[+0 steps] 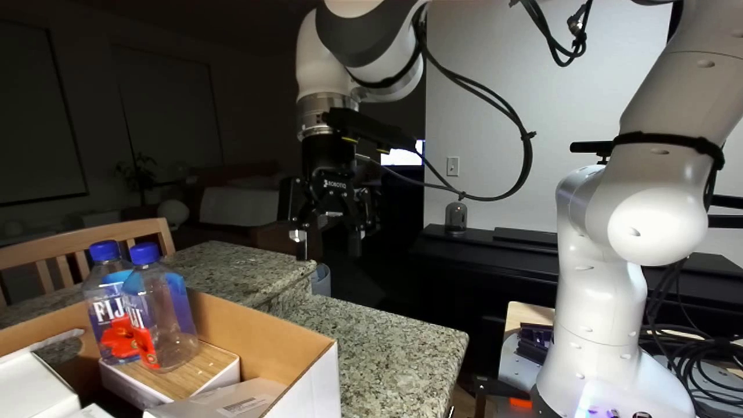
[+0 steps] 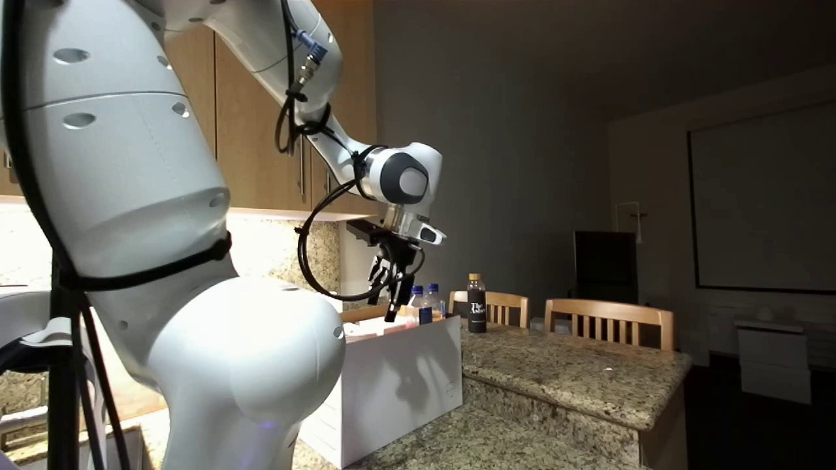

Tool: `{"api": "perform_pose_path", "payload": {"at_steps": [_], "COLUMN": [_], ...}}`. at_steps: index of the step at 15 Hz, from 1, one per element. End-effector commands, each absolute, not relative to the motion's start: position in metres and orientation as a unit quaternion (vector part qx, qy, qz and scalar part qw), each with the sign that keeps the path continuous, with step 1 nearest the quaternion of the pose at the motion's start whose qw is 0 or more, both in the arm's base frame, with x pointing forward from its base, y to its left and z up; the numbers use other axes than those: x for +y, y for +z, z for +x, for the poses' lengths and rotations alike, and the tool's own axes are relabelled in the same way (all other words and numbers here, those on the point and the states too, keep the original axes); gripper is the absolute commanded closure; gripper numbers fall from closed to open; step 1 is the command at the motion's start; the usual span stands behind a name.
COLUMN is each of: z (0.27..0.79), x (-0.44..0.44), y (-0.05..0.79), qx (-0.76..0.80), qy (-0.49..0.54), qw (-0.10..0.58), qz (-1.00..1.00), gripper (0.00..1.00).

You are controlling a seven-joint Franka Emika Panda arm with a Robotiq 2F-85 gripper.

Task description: Put the bottles on the counter-top

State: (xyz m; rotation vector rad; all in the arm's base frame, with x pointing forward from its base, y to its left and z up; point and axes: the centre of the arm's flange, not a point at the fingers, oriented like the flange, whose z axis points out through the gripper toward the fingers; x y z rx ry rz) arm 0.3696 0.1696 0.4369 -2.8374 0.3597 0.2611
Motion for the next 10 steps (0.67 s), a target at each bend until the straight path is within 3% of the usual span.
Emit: {"api": "perform_pose_path", "payload": {"at_steps": [1,3,5,8,9,10], "z": [0.316,0.375,0.394,0.419,0.377,0.386], "x": [0.177,0.249,0.279,0.334,0.298,0.311], "y": [0.461,0.453,0.455,0.440,0.448,0.442], "qx": [0.100,0.070,0.046,0.024,0.023,0.020], "qy": [0.036,0.006,-0.039,-0.025,-0.042,-0.035], "qw": [0.130,0.123,0.084,0.038,0.059,0.054], "qz": [-0.986,-0.990,-0.995,-0.999,-0.997,-0.998], "gripper": [0.00,0.00,0.00,0.00,0.00,0.00]}}
